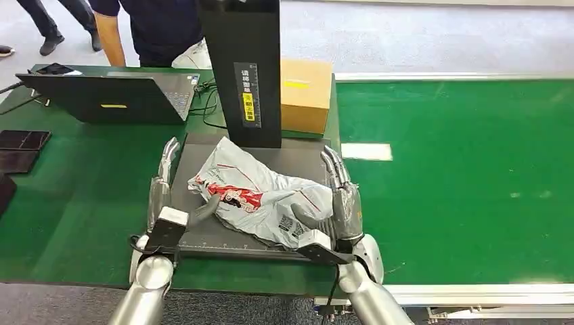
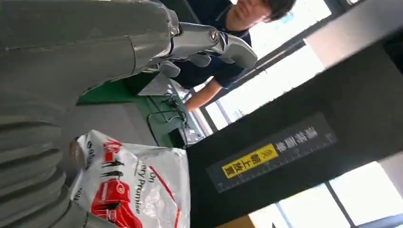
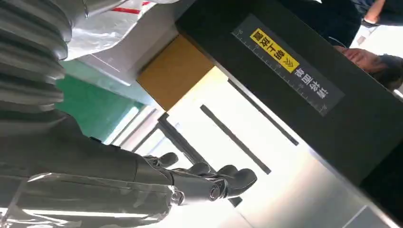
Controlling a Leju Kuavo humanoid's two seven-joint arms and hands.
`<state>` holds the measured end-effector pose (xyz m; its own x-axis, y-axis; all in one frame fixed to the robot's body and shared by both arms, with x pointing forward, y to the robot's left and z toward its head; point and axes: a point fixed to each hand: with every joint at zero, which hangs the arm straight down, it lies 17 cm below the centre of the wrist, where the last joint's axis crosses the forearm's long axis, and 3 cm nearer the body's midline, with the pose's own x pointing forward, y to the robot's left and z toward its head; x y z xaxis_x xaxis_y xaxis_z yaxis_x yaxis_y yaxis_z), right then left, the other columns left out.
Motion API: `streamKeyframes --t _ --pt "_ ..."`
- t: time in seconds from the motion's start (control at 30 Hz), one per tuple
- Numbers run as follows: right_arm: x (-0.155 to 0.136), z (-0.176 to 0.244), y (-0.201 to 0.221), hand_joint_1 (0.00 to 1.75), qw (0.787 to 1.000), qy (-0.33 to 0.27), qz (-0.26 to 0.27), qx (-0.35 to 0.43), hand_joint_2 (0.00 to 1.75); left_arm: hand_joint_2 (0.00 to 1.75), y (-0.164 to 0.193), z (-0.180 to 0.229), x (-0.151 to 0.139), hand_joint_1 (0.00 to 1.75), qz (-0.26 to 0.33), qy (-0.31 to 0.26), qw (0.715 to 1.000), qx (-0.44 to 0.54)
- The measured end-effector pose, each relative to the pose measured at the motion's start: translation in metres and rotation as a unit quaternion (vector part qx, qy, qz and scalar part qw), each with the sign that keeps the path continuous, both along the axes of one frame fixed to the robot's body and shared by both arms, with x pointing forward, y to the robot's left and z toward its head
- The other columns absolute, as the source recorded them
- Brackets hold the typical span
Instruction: Moved the parcel from conveyor to table for the left to box.
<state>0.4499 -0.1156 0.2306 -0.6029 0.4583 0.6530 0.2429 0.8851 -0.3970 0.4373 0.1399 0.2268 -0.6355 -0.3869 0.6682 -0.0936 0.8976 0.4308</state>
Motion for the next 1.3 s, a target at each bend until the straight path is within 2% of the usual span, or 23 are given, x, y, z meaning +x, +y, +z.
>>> streamKeyframes --t 0.23,0.43,0.77,1.13,1.17,1.2,1.3 --pt "-0.015 -0.005 -0.018 0.0 0.999 0.005 0.005 0.04 1.75 1.75 -0.026 0.011 0.0 0.0 -0.043 -0.015 0.997 0.058" --pt "-0.025 -0.003 -0.032 0.0 0.998 0.004 0.004 0.062 1.75 1.75 -0.058 0.006 0.004 0.0 -0.113 -0.005 0.987 0.116" --pt "-0.033 -0.002 -0.051 0.0 0.997 0.0 -0.003 0.078 1.75 1.75 -0.095 -0.055 0.029 0.0 -0.188 0.083 0.946 0.252" --pt "-0.036 -0.01 -0.067 0.0 0.996 0.004 -0.018 0.085 1.75 1.75 -0.083 -0.119 0.066 0.0 -0.188 0.171 0.895 0.366" --pt "-0.036 -0.01 -0.068 0.0 0.996 0.004 -0.018 0.085 1.75 1.75 -0.08 -0.125 0.069 0.07 -0.181 0.181 0.89 0.378" --pt "-0.036 -0.01 -0.068 0.0 0.996 0.004 -0.018 0.085 1.75 1.75 -0.077 -0.13 0.072 1.75 -0.175 0.188 0.885 0.388" --pt "-0.037 -0.01 -0.069 0.0 0.996 0.004 -0.02 0.086 1.75 1.75 -0.07 -0.141 0.078 1.75 -0.162 0.201 0.875 0.41"
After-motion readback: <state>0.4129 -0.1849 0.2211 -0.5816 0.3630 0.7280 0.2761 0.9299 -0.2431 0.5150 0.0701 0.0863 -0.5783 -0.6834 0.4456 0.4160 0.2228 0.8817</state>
